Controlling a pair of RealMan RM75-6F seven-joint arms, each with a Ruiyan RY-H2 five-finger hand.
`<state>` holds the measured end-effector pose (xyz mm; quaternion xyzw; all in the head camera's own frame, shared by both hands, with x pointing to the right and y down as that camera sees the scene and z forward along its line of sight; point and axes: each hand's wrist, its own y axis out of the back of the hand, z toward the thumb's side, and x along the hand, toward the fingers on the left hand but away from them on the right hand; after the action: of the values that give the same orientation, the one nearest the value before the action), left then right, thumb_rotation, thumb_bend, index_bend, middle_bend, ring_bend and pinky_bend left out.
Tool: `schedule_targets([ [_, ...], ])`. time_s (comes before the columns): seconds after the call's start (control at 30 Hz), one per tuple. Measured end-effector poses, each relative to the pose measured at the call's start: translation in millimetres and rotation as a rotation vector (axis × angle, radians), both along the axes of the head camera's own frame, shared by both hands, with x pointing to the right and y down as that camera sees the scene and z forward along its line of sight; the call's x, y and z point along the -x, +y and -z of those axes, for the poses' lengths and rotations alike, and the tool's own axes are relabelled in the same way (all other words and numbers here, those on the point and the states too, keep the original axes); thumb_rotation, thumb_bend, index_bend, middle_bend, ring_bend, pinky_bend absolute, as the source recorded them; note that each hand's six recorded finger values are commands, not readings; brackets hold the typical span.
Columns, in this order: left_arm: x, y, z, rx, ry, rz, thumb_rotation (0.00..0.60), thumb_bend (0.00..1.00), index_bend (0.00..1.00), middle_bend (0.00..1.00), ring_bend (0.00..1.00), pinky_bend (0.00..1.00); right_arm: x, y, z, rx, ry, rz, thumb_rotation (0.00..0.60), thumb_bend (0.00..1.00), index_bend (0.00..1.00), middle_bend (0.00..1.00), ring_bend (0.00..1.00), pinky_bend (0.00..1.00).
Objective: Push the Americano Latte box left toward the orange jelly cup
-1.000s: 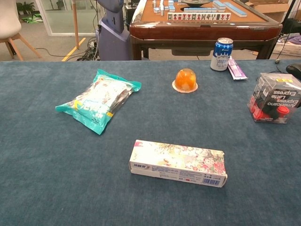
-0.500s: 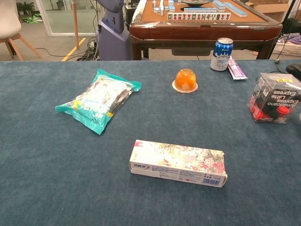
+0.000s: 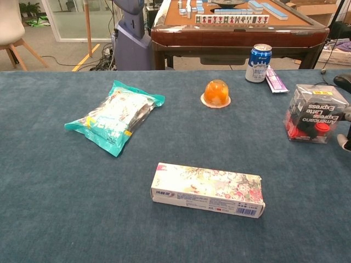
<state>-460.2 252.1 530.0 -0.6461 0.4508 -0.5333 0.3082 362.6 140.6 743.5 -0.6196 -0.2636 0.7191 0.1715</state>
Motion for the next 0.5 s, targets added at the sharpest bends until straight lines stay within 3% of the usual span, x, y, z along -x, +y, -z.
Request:
schedule_targets([
  [0.5,2,0,2,-0.005,0.0,0.006,0.6,0.41,0.41,0.45,0.42,0.64,22,-4,-7,-0.012,-0.043,0.018,0.6,0.74,0.19,1.0,1.0,1.0],
])
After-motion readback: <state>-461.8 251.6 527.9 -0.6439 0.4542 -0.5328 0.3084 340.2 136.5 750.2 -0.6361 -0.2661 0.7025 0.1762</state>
